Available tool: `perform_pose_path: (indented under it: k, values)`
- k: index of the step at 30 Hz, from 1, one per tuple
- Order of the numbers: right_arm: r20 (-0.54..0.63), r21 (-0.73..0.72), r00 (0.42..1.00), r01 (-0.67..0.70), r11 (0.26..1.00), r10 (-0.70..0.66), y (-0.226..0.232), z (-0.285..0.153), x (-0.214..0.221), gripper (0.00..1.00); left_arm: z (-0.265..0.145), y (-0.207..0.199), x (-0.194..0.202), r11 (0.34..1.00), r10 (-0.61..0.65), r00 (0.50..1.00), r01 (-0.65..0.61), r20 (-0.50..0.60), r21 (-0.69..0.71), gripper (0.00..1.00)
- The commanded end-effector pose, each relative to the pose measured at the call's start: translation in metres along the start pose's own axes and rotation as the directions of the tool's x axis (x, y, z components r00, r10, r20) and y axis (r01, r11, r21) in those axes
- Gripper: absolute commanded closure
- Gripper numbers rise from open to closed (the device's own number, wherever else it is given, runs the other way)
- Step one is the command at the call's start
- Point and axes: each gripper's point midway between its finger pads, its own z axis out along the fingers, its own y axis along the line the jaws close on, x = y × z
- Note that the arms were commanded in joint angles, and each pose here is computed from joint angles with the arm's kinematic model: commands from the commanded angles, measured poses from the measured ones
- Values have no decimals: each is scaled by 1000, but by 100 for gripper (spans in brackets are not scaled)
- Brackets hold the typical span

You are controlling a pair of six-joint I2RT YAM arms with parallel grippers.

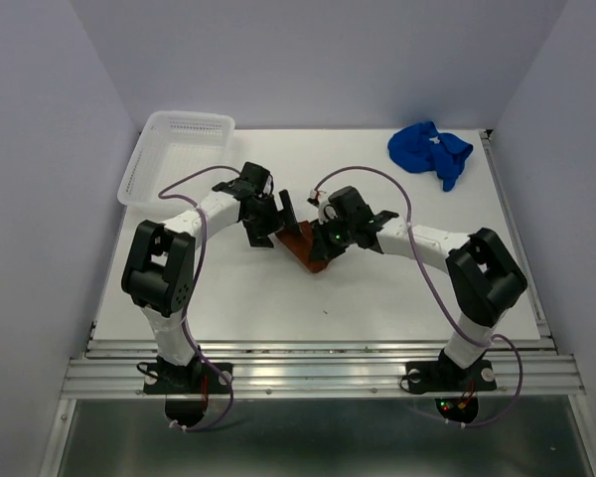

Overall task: Roll the towels
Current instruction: Roll the towel

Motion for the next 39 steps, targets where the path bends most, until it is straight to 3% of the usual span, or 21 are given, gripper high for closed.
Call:
perform_pose_path:
  k: [1,8,23,32,39]
  values:
    - [-24,-198,991,-135,971,133,13,-7,-20,99,-24,-29,-18,993,62,995,-69,75,97,1]
    - [-107,-329,949,-317,890,298,-5,-7,-27,99,-21,-33,-16,985,98,993,-107,69,135,1]
    - [-222,-292,773,-635,715,595,-70,13,-7,99,1,-34,-13,975,121,992,-125,32,184,1]
    - [-221,-245,727,-687,685,650,-96,26,-2,96,17,-34,-17,974,118,993,-119,16,191,1]
    - [-229,-170,714,-699,695,662,-109,37,10,87,31,-34,-17,975,108,994,-106,2,194,2]
